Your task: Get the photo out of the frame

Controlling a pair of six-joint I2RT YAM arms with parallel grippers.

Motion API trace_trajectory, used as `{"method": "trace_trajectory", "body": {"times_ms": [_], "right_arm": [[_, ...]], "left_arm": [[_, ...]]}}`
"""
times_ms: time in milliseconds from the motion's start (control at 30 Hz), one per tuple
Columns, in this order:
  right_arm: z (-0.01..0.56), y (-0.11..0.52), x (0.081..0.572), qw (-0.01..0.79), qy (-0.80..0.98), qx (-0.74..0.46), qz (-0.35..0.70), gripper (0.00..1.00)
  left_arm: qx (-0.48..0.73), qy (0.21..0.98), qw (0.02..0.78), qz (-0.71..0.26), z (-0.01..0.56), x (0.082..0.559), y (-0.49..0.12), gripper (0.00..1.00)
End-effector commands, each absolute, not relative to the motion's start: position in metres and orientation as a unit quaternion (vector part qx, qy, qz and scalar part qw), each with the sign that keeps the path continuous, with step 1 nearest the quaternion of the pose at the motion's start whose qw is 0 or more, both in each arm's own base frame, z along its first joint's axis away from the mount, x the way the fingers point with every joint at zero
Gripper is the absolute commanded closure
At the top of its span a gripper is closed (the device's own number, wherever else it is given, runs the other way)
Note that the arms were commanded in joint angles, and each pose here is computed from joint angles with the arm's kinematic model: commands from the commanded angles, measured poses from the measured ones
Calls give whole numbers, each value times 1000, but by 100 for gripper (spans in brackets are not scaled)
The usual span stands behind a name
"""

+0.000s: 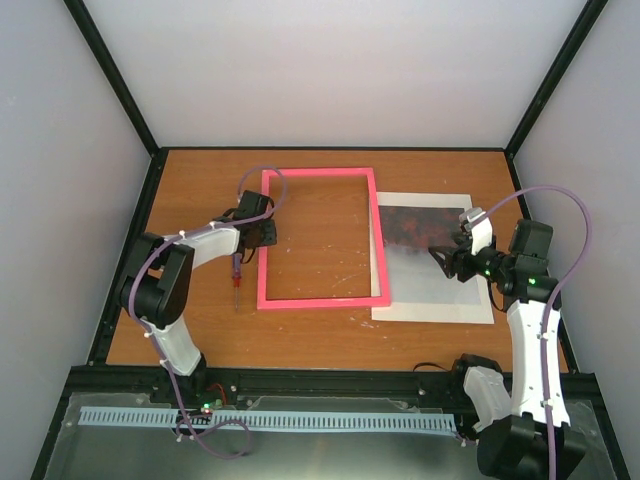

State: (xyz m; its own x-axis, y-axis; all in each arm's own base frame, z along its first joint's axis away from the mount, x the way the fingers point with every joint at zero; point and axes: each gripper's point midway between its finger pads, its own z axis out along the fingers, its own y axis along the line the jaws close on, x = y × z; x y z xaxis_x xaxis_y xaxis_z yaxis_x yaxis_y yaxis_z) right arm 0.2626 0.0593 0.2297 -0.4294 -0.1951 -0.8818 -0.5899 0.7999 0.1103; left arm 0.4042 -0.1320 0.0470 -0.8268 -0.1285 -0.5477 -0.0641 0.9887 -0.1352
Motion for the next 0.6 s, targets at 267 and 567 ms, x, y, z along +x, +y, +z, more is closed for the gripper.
{"method": "trace_trajectory", "body": {"times_ms": [267,567], "right_arm": [[228,62,262,474,818,-246,214,29],[225,61,263,470,820,-245,215,29]], "left_arm": [[-37,924,367,-96,69,455,-91,99],[-54,933,347,-81,53,472,-63,99]]}}
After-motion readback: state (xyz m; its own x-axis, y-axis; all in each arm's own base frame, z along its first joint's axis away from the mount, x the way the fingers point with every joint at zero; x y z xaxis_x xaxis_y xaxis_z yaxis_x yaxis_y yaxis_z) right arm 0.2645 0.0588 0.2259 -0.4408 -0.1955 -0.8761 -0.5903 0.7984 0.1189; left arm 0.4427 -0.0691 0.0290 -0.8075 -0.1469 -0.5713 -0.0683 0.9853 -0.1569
